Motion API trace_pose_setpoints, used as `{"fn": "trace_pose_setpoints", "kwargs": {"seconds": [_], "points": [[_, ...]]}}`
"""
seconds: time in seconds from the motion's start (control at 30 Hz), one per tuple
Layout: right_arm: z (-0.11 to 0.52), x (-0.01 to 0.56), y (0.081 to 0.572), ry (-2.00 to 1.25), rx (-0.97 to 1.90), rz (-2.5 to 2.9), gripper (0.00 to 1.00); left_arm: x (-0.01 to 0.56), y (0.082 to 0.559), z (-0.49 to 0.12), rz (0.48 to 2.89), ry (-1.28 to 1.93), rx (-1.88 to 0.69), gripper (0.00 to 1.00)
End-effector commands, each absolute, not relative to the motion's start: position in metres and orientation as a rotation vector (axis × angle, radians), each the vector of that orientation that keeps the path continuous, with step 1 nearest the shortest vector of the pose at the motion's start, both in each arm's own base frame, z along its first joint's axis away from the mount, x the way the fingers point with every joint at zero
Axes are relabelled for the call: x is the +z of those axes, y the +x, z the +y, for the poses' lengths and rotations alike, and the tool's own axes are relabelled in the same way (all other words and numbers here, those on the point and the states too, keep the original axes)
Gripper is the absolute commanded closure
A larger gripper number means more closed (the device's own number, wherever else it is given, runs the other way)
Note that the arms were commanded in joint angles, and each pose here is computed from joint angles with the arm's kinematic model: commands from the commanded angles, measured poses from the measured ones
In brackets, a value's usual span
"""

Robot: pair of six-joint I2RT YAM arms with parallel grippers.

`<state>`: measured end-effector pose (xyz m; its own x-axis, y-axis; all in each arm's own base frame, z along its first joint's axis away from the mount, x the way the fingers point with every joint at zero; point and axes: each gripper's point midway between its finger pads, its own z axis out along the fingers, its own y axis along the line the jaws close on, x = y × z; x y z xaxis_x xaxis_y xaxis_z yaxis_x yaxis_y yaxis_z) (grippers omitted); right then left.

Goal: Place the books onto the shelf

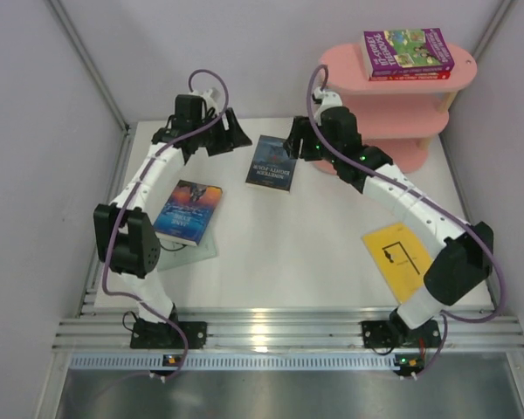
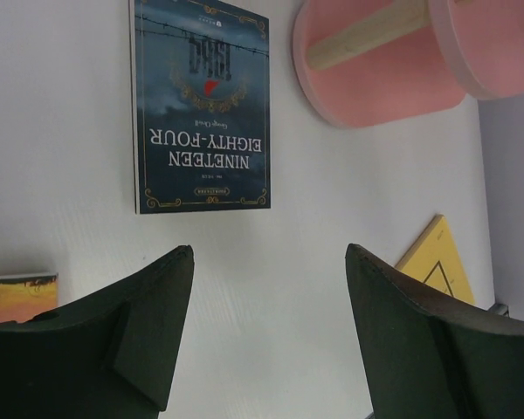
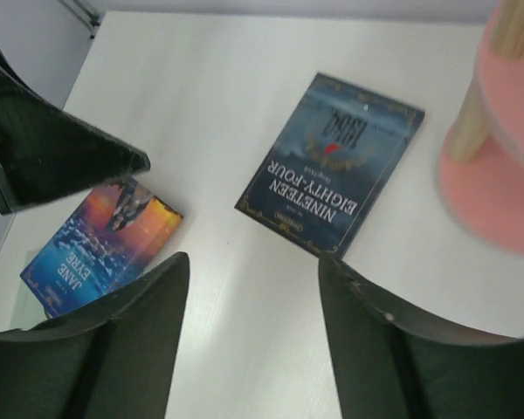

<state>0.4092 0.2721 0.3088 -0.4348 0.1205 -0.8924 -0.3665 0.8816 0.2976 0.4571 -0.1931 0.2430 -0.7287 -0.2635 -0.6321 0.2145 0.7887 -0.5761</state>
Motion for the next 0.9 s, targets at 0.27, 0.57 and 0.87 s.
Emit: {"fn": "trace_pose_setpoints", "kwargs": {"seconds": [0.27, 0.57, 0.87], "points": [[0.296, 0.182, 0.431, 0.121, 0.711, 2.145, 0.3, 0.137, 0.516, -0.198, 2.401, -0.094, -0.77, 0.3], [0.285, 0.104, 0.454, 0.281, 0.598, 2.189, 0.31, 0.067, 0.517, -0.212, 2.503, -0.097, -0.806, 0.36], [0.296, 0.059, 0.447, 0.328, 0.673, 2.236, 0.34, 0.043, 0.498, -0.217, 2.549, -0.143, -0.872, 0.54]]}}
